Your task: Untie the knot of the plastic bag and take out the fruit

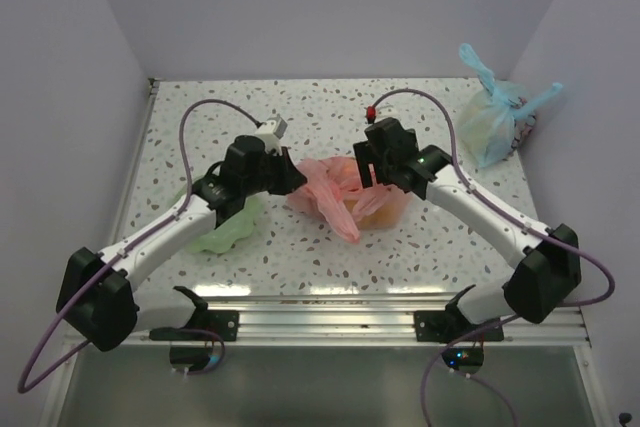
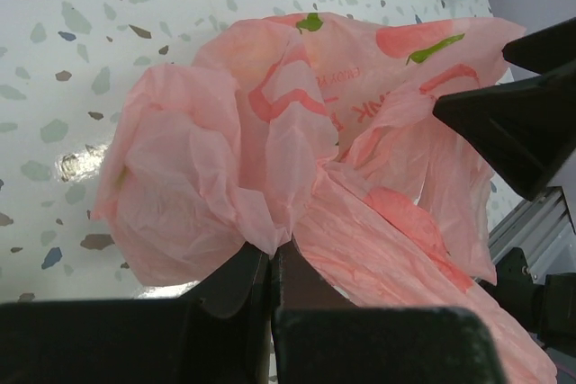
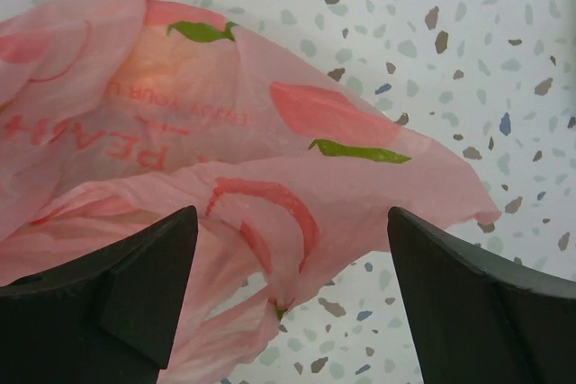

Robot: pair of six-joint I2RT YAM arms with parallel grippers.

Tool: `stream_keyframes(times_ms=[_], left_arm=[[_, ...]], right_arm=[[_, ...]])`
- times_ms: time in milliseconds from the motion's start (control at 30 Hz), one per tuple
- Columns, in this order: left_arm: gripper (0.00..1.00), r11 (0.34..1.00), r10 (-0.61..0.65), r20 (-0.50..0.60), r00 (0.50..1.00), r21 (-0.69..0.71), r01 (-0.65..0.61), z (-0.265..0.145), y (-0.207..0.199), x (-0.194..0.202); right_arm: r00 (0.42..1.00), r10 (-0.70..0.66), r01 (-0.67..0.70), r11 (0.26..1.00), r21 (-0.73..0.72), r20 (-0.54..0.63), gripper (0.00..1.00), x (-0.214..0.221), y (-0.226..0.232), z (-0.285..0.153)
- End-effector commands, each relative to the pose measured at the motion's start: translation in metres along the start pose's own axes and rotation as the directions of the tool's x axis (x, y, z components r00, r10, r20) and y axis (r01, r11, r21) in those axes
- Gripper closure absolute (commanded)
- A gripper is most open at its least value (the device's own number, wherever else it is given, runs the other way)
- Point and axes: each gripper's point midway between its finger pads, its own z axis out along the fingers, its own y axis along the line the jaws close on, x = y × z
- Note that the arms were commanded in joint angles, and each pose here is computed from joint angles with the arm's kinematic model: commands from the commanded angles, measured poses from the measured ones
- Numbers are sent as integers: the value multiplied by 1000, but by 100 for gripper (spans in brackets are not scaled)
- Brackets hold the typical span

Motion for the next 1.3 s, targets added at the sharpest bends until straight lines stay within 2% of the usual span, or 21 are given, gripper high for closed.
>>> stream_keyframes(times_ms=[0, 133, 233, 267, 367, 400, 500, 533, 567, 600, 833, 900, 933, 967, 1033, 1067, 1200, 1267], left_arm=[[100, 1000, -6, 45, 999, 5, 6, -11, -3, -5], [100, 997, -2, 45, 999, -73, 6, -18, 15, 2], [100, 987, 8, 34, 999, -158, -3, -22, 35, 11], [100, 983, 6, 21, 1000, -181, -2, -23, 42, 16], [100, 972, 11, 36, 999, -235, -2, -26, 57, 18], [100, 971, 11, 37, 999, -240, -2, -25, 59, 18], [100, 975, 17, 35, 999, -224, -9, -18, 58, 13], [100, 976, 18, 33, 999, -216, -11, -15, 56, 11], [100, 984, 25, 48, 999, -179, -16, -13, 45, 0], [100, 988, 27, 27, 999, -154, -23, -6, 41, 1], [100, 993, 50, 41, 998, -105, -46, 2, 22, -25], [90, 993, 68, 48, 997, -100, -63, -6, 21, -23], [82, 992, 75, 53, 996, -104, -69, -10, 22, -22], [60, 990, 91, 49, 995, -111, -85, -13, 26, -16], [40, 988, 122, 99, 988, -110, -111, -29, 22, -24], [23, 985, 151, 122, 981, -105, -138, -38, 20, -27], [0, 967, 248, 184, 951, -101, -232, -54, 1, -46], [0, 950, 313, 197, 929, -82, -303, -54, -22, -52]], right_arm=[[1000, -18, 20, 989, 147, -16, 12, 6, -20, 16], [996, -17, 43, 954, 297, -90, 24, 36, -53, 30], [986, 125, -78, 925, 372, -106, 38, 48, -97, 28], [978, 198, -158, 902, 401, -61, 42, 43, -121, 20], [958, 284, -269, 867, 420, 26, 55, 30, -147, 2], [953, 296, -293, 864, 409, 59, 65, 19, -149, -4], [939, 320, -343, 865, 366, 124, 83, -2, -149, -19], [935, 327, -353, 864, 358, 135, 93, -7, -149, -22], [933, 330, -359, 870, 338, 143, 97, -12, -147, -25], [929, 328, -367, 875, 315, 173, 100, -25, -146, -33], [896, 326, -353, 935, 37, 302, 100, -95, -117, -74], [900, 315, -322, 946, -27, 301, 100, -103, -106, -80], [910, 307, -304, 951, -54, 279, 100, -101, -100, -78], [916, 301, -289, 954, -82, 267, 100, -100, -94, -78], [925, 289, -256, 954, -157, 246, 100, -96, -79, -76], [924, 285, -244, 953, -180, 256, 100, -97, -76, -80], [927, 258, -201, 954, -221, 274, 100, -94, -69, -85], [930, 246, -181, 953, -242, 274, 100, -94, -65, -88]])
